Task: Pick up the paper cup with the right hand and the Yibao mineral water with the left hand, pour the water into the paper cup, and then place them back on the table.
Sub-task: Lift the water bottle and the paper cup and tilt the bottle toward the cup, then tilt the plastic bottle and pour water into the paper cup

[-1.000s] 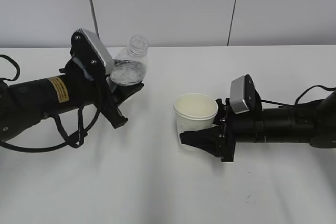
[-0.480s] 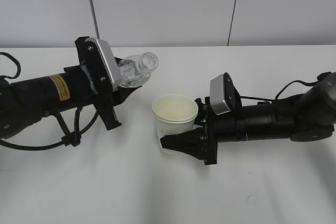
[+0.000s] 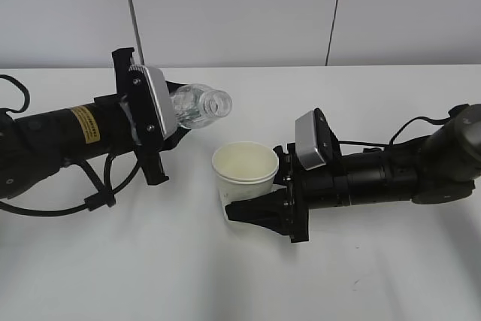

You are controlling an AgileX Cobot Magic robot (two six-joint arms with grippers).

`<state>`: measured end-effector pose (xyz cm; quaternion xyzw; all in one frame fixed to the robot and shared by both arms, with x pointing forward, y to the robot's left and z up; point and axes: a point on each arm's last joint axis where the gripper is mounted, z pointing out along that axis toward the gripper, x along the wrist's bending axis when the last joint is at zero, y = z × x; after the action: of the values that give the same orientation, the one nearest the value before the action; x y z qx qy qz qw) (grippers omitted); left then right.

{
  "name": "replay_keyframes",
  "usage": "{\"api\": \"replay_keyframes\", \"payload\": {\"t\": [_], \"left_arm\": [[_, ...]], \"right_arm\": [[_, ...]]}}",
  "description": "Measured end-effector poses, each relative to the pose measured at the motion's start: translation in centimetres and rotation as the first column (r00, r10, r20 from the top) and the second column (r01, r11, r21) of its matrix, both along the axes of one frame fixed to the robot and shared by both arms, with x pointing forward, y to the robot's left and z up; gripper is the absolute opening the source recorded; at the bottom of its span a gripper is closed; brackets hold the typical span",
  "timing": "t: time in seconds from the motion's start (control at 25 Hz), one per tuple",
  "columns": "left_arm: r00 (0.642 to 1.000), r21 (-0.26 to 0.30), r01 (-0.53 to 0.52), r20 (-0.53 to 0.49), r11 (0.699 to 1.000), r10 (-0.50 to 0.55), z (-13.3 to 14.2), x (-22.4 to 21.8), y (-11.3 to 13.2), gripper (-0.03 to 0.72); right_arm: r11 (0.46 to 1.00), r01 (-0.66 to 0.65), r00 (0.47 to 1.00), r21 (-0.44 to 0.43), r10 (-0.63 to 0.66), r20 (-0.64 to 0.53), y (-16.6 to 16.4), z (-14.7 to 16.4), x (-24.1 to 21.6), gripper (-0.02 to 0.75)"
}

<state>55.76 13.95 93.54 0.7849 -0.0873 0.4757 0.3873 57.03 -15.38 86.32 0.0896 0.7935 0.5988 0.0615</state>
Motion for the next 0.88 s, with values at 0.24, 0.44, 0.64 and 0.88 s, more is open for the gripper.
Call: {"api": "replay_keyframes", "payload": {"t": [0.24,0.44,0.64,0.88], "left_arm": [[0.995,0.058,0.028,0.097,0.998,-0.033,0.3,0.0,-0.1,0.321],[0.99,0.057,0.014,0.143,0.998,-0.022,0.5,0.2,0.0,0.321],[0.981,0.079,0.022,0.191,0.997,-0.036,0.7,0.2,0.0,0.321],[0.97,0.125,0.028,0.237,0.992,-0.057,0.8,0.2,0.0,0.321]], "right_arm": [[1.0,-0.011,1.0,-0.005,0.011,-0.006,0.0,0.0,-0.1,0.543],[0.998,-0.063,0.998,-0.022,0.063,-0.014,0.2,0.2,0.1,0.543],[0.995,-0.099,0.995,-0.034,0.098,-0.02,0.3,0.4,0.3,0.543],[0.987,-0.154,0.988,-0.042,0.153,-0.018,1.6,0.4,-0.3,0.543]]}}
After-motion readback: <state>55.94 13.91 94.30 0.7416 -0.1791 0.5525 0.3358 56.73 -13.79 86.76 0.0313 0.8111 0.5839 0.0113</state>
